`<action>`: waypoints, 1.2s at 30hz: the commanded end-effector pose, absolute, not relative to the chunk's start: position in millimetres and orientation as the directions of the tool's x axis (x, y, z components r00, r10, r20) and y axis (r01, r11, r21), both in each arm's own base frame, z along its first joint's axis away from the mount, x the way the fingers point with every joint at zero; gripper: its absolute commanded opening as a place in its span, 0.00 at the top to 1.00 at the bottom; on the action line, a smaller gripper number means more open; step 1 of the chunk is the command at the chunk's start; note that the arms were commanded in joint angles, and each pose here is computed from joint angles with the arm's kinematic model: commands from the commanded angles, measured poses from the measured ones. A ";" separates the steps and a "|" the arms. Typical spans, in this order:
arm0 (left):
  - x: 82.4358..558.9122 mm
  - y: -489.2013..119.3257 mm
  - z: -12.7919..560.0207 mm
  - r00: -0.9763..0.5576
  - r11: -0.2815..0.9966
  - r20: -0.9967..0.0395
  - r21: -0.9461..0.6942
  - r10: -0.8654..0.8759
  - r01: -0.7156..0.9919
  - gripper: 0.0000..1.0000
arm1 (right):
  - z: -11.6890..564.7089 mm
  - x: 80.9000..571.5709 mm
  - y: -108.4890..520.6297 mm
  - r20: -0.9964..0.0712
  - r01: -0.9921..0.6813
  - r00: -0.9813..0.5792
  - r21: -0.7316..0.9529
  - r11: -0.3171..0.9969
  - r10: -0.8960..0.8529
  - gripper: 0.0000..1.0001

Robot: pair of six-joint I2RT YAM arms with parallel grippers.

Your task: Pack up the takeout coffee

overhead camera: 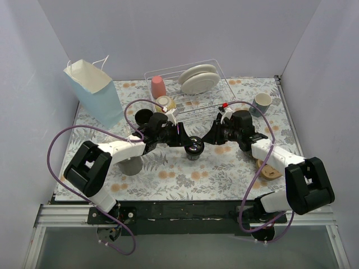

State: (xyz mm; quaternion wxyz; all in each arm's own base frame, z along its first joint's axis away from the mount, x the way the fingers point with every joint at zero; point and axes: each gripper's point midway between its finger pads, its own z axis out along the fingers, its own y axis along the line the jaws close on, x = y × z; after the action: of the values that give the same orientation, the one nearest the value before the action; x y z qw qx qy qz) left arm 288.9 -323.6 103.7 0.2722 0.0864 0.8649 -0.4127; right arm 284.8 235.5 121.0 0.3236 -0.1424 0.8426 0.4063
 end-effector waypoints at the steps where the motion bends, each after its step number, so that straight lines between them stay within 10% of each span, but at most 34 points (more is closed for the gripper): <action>1: 253.6 -271.4 8.9 -0.928 0.837 -0.371 -0.504 0.012 0.212 0.59 | 71.3 259.4 215.7 -0.552 -0.407 -0.833 0.562 0.720 -0.040 0.69; 13: 253.7 -270.8 9.5 -0.924 0.836 -0.381 -0.502 0.018 0.223 0.58 | 156.5 287.4 224.3 -0.658 -0.480 -0.753 0.534 0.696 -0.014 0.64; 36: 252.0 -273.1 4.9 -0.929 0.830 -0.370 -0.509 0.029 0.229 0.58 | 120.7 279.2 232.4 -0.605 -0.486 -0.795 0.583 0.651 -0.052 0.64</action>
State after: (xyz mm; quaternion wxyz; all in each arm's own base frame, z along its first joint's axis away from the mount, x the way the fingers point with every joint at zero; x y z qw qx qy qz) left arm 291.4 -326.1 103.4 0.2807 0.0864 0.8583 -0.4207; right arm 283.1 226.6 125.0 0.2766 -0.1417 0.8772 0.3659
